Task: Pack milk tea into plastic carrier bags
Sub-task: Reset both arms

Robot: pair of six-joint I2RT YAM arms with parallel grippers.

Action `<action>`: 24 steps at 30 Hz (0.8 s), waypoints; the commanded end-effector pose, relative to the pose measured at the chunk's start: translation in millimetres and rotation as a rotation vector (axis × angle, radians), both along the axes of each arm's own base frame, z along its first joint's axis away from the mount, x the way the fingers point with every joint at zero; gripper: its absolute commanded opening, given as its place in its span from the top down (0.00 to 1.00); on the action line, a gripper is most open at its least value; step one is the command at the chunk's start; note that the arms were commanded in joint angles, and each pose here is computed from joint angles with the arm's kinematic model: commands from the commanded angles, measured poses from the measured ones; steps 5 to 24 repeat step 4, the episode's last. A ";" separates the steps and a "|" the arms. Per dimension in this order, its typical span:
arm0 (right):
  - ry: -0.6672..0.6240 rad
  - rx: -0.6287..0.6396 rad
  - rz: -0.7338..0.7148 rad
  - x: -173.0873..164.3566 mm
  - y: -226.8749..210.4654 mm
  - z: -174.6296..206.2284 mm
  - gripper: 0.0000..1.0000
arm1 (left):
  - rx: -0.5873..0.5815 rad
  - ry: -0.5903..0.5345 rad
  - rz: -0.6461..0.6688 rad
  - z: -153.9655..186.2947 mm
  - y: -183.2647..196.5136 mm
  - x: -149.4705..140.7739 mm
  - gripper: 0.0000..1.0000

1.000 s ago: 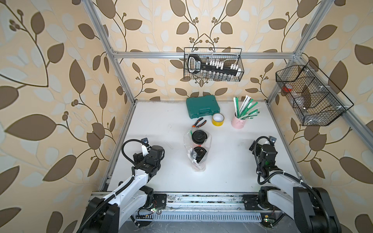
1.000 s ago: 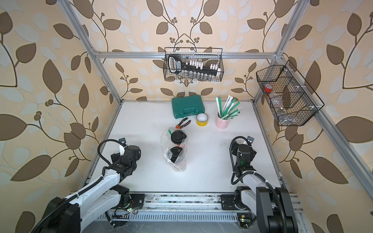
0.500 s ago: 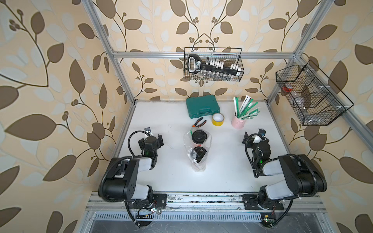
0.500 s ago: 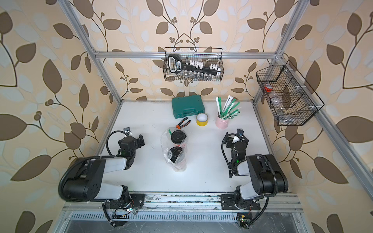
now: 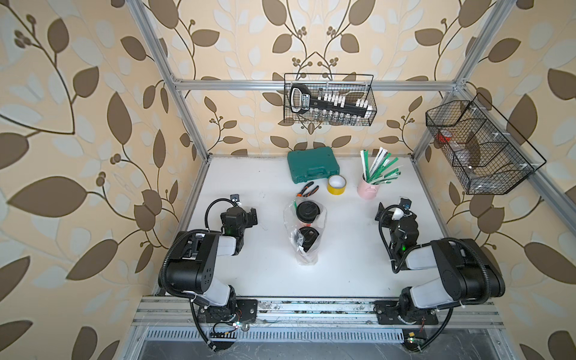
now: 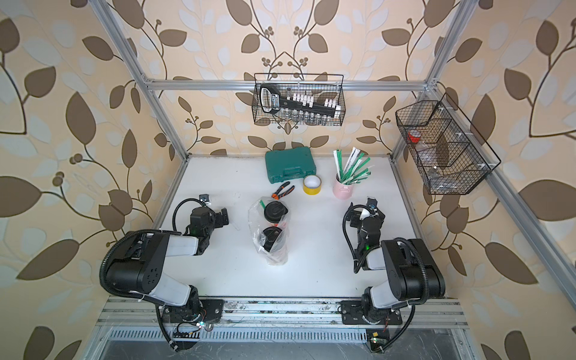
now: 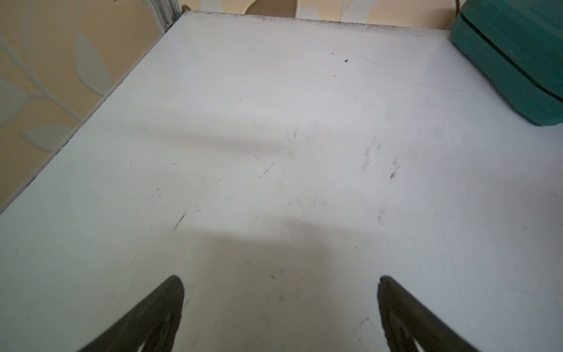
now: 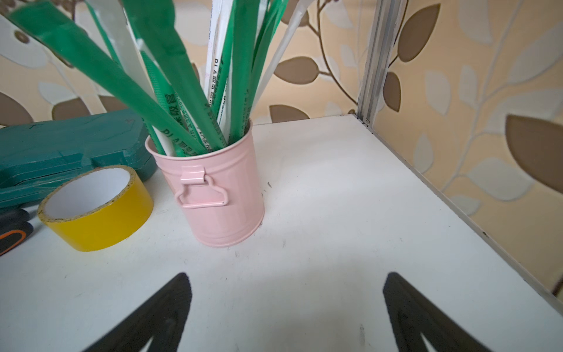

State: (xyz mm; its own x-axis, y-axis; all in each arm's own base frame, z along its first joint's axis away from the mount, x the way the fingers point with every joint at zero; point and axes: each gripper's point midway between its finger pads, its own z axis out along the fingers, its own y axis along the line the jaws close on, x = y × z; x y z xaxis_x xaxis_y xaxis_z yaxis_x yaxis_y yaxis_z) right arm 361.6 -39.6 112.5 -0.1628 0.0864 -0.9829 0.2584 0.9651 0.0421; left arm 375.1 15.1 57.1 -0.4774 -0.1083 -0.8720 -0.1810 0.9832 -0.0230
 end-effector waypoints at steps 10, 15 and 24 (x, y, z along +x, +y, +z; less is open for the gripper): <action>-0.019 0.005 0.019 3.3 2.8 6.2 0.01 | 0.006 -0.055 -0.017 18.0 -1.2 8.3 0.01; -0.019 0.005 0.019 3.3 2.8 6.2 0.01 | 0.006 -0.055 -0.017 18.0 -1.2 8.3 0.01; -0.019 0.005 0.019 3.3 2.8 6.2 0.01 | 0.006 -0.055 -0.017 18.0 -1.2 8.3 0.01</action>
